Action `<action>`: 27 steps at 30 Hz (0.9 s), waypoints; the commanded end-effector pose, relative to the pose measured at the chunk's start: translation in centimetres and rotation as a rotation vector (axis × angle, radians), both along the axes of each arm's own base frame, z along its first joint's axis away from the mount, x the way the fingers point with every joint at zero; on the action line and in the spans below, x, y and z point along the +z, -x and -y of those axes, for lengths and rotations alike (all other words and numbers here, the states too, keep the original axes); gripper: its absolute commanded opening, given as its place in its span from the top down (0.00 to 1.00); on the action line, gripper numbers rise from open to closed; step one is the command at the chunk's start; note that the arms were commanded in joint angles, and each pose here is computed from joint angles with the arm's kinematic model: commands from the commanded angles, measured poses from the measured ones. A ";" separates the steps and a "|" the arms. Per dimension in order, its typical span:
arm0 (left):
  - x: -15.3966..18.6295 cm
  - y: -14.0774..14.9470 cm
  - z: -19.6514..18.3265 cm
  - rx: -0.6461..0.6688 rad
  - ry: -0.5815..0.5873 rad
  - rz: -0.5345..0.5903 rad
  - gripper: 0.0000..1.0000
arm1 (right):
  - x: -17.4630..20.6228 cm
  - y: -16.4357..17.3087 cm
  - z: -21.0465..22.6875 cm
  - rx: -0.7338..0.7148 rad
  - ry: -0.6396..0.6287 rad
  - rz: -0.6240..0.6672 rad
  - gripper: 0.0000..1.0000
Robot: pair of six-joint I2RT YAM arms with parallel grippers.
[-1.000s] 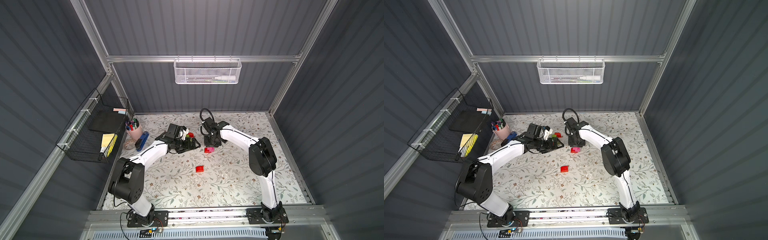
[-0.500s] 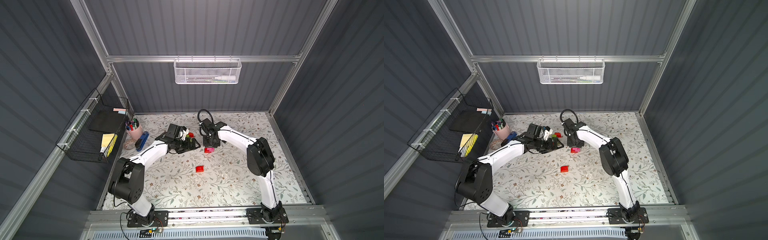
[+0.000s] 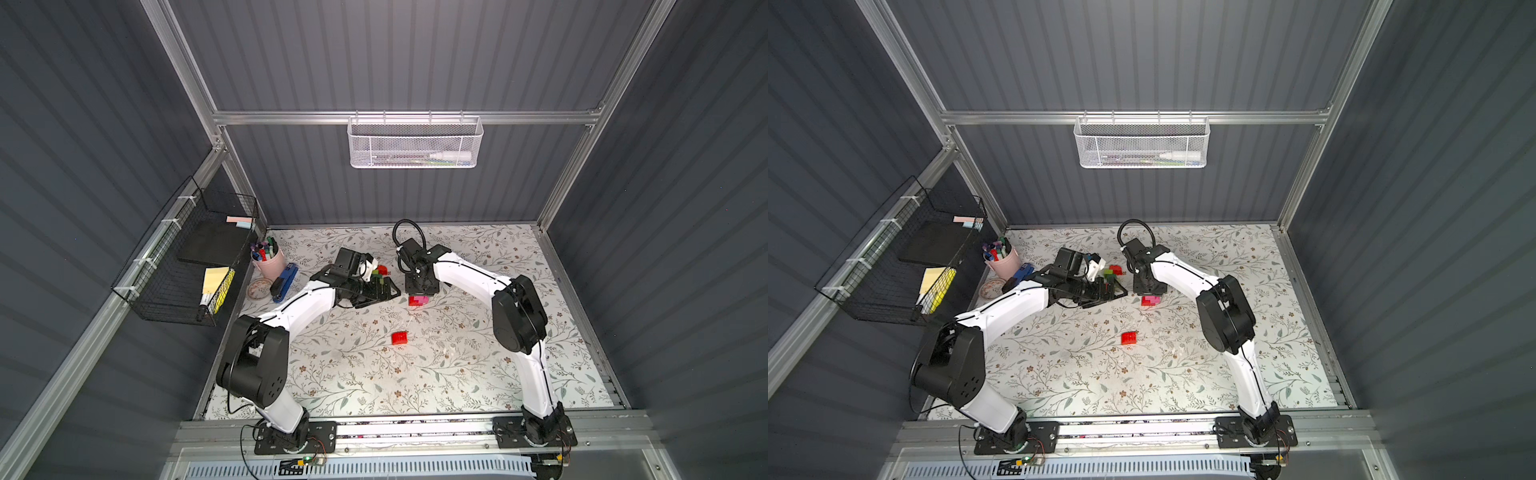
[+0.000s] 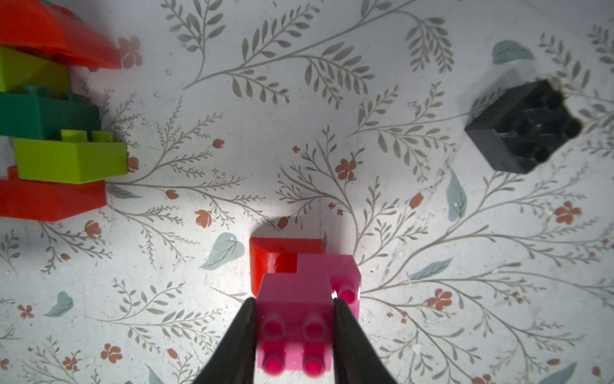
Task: Assemble the letter s with lego
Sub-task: Assemble the lego brick with the lego brick, then pick up the lego brick from the center of the board.
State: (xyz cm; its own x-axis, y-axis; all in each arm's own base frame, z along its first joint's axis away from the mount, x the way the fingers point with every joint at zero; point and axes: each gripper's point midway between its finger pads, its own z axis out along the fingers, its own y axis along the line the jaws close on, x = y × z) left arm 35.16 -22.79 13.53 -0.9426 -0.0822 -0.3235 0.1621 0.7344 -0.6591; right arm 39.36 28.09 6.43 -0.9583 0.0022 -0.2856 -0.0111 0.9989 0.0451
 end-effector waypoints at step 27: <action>1.6 0.3 -0.2 -0.028 0.006 0.038 0.00 | 7.4 -1.7 7.1 0.046 -0.059 0.129 0.41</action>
